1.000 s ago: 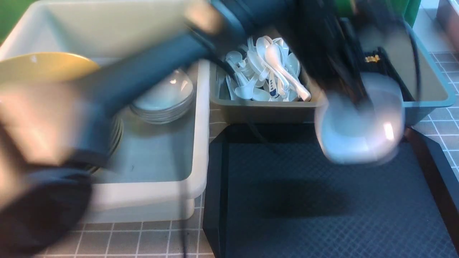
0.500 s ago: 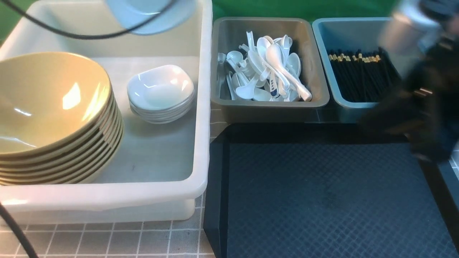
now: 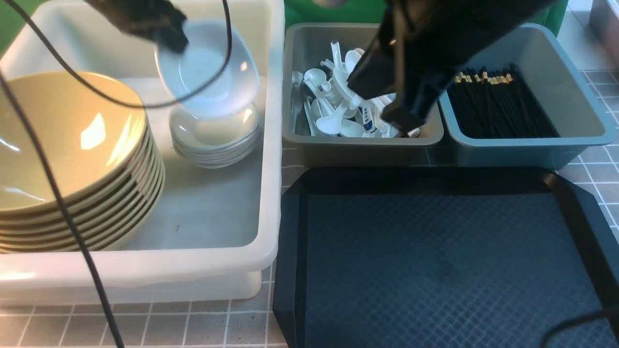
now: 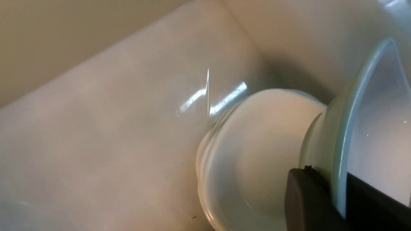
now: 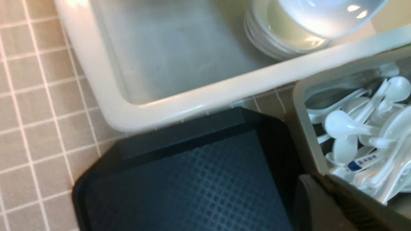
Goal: On grey table put chopsticks spoon bowls plates into blue grey white boxes.
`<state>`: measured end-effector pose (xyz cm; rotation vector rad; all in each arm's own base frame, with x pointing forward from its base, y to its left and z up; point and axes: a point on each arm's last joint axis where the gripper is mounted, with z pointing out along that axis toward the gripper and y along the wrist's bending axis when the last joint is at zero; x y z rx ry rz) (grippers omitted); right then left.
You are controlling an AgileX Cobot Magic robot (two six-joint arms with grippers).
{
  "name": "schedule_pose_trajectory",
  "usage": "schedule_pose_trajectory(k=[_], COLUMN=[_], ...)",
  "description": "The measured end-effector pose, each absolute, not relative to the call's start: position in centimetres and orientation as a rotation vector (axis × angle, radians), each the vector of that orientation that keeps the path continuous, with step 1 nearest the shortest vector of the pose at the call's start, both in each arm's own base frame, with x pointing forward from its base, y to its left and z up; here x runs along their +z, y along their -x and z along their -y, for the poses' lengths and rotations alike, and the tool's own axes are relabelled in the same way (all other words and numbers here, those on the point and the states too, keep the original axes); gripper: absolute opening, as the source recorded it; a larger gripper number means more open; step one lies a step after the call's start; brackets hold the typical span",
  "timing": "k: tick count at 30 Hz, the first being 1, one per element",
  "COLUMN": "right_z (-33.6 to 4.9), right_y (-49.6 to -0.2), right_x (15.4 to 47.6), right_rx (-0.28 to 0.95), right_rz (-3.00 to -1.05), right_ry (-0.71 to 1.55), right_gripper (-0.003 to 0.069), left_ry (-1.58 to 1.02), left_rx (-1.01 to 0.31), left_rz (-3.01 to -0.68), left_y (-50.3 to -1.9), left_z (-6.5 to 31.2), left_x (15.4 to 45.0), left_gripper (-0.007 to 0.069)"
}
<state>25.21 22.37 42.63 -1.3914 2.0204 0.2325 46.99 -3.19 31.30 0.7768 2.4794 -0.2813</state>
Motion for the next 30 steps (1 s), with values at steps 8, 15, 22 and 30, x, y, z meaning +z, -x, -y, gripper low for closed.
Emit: schedule_pose_trajectory(k=[8, 15, 22, 30], right_z=[-23.2, -23.3, -23.1, -22.6], right_y=[-26.8, -27.1, -27.0, -27.0], right_x=[40.6, 40.4, 40.3, 40.1], right_rx=[0.159, 0.136, 0.123, 0.060], right_rz=[-2.048, -2.045, -2.058, -2.094], right_ry=[1.447, 1.449, 1.461, 1.480], right_gripper=[0.0006, 0.0013, 0.0017, 0.0017], left_ry=[-0.841, -0.838, -0.874, -0.797], left_rx=[-0.274, -0.262, -0.196, -0.047], left_rz=[-2.485, -2.474, -2.478, -2.441], left_y=[-48.8, -49.2, -49.2, -47.8], left_z=[3.2, 3.1, 2.7, 1.9], left_x=[27.5, 27.0, 27.0, 33.1], left_gripper=[0.0009, 0.0085, 0.0328, 0.0439])
